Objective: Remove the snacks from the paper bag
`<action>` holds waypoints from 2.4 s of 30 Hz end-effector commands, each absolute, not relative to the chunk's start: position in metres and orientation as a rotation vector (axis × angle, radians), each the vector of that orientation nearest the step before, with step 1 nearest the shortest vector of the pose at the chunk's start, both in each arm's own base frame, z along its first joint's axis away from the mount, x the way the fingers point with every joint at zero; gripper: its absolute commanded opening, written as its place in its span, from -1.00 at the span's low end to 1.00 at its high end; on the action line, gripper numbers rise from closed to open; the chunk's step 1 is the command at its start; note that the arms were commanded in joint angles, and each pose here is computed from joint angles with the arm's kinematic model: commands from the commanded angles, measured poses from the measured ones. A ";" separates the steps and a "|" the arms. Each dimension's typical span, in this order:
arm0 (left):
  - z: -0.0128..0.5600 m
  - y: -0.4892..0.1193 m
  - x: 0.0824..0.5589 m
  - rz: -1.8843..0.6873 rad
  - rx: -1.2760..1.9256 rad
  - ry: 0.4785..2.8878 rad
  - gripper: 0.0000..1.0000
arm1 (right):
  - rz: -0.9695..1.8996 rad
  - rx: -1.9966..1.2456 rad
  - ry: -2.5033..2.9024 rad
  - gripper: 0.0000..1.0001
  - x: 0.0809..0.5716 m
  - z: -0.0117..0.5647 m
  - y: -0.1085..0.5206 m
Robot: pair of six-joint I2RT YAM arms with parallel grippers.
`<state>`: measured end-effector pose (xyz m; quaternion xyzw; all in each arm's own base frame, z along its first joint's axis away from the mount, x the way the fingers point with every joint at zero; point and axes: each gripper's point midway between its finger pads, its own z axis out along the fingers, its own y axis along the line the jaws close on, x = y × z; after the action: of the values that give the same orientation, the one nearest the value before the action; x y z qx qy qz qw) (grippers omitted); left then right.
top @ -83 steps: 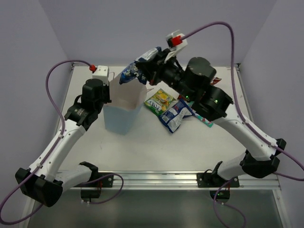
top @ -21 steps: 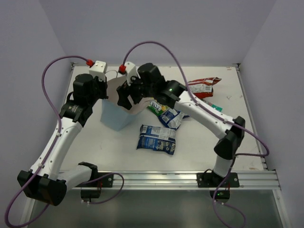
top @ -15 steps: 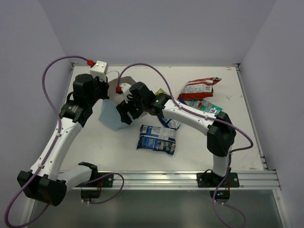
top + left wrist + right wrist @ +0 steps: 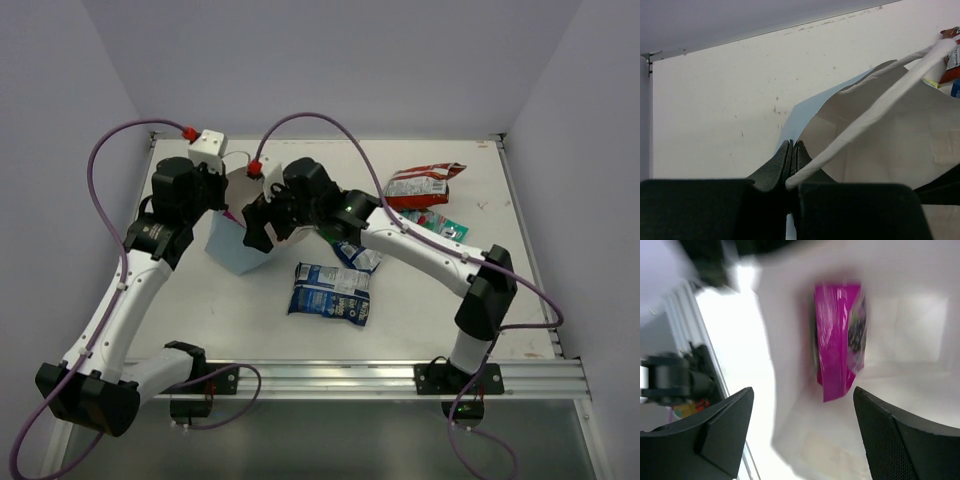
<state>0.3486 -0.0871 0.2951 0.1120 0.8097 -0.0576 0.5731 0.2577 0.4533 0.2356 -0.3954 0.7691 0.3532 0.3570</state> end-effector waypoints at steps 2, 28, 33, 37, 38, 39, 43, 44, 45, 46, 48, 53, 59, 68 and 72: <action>0.326 -0.087 0.347 -0.145 0.259 1.785 -1.00 | 0.946 -0.900 1.747 0.67 0.254 0.359 0.433; 0.320 -0.109 0.347 -0.306 0.229 1.819 -1.00 | 0.848 -0.838 2.009 0.79 0.310 0.193 0.471; 0.318 -0.116 0.349 -0.373 0.184 1.835 -1.00 | 0.820 -0.865 2.124 0.89 0.310 0.151 0.477; 0.318 -0.123 0.347 -0.430 0.168 1.834 -1.00 | 0.853 -0.868 2.171 0.88 0.308 0.129 0.484; 0.318 -0.125 0.346 -0.444 0.174 1.831 -1.00 | 0.856 -0.865 2.178 0.85 0.307 0.126 0.486; 0.317 -0.127 0.346 -0.453 0.177 1.831 -1.00 | 0.859 -0.857 2.188 0.79 0.308 0.122 0.487; 0.312 -0.130 0.341 -0.480 0.188 1.841 -1.00 | 0.871 -0.851 2.217 0.44 0.308 0.107 0.491; 0.311 -0.131 0.340 -0.483 0.189 1.843 -1.00 | 0.882 -0.851 2.212 0.34 0.308 0.107 0.493; 0.312 -0.132 0.338 -0.492 0.193 1.840 -1.00 | 0.889 -0.854 2.211 0.08 0.307 0.107 0.494; 0.310 -0.133 0.337 -0.501 0.198 1.843 -1.00 | 0.894 -0.855 2.210 -0.05 0.307 0.107 0.494; 0.310 -0.133 0.336 -0.500 0.199 1.842 -1.00 | 0.899 -0.859 2.204 -0.47 0.306 0.109 0.495; 0.302 -0.126 0.335 -0.458 0.196 1.860 -1.00 | 0.919 -0.865 2.179 -1.00 0.301 0.125 0.490; 0.295 -0.114 0.337 -0.372 0.184 1.882 -1.00 | 0.930 -0.828 2.062 -1.00 0.298 0.193 0.478; 0.292 -0.098 0.340 -0.266 0.163 1.907 -1.00 | 0.960 -0.765 1.850 -1.00 0.291 0.314 0.455; 0.289 -0.096 0.340 -0.253 0.156 1.922 -1.00 | 0.955 -0.731 1.779 -1.00 0.287 0.354 0.442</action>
<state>0.3412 -0.1015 0.2834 0.0671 0.8176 -0.1226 0.5586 0.2825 0.4435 0.2230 -0.3180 0.8175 0.3292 0.3496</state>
